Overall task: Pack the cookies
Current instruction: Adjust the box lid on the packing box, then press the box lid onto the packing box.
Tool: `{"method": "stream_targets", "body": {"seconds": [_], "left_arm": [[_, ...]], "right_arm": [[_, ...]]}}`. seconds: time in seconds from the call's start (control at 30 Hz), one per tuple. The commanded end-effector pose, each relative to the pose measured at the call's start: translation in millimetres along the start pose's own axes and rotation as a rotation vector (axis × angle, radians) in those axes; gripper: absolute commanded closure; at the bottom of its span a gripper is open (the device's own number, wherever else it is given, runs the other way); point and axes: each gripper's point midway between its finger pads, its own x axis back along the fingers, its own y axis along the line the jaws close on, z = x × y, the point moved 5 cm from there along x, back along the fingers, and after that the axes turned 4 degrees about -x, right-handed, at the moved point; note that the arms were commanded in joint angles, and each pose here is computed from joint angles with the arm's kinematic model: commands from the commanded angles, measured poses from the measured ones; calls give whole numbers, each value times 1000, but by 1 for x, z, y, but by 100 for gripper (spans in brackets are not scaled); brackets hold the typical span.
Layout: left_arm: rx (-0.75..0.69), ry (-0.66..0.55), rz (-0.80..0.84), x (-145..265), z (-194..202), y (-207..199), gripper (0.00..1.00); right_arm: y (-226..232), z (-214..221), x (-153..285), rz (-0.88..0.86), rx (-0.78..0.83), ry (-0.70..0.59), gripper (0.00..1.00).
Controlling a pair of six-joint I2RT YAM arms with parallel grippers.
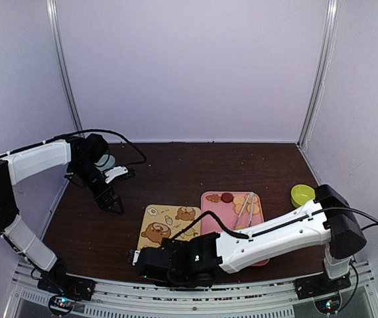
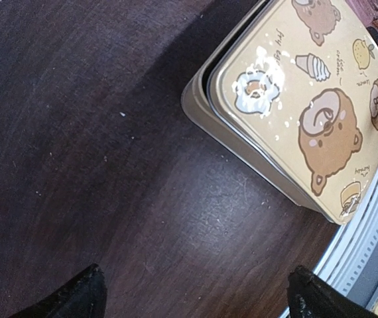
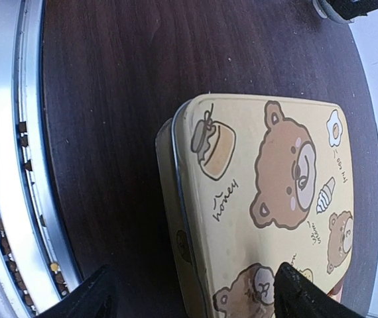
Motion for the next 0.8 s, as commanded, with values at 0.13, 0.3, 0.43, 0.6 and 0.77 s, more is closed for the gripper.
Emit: {"method": "stream_targets", "body": {"seconds": [0.13, 0.3, 0.43, 0.6, 0.77], "left_arm": [[-18, 3, -28, 9, 2, 1, 2], [-18, -14, -17, 10, 1, -1, 2], [-18, -18, -2, 8, 2, -3, 2], [-22, -16, 19, 5, 5, -7, 2], [-45, -25, 68, -1, 6, -16, 2]], "right_arm": [[-34, -5, -13, 6, -83, -20, 20], [-47, -2, -20, -1, -139, -19, 20], [-51, 1, -24, -7, -173, -22, 20], [-58, -4, -18, -26, -257, -64, 20], [-72, -13, -6, -81, -375, -137, 20]]}}
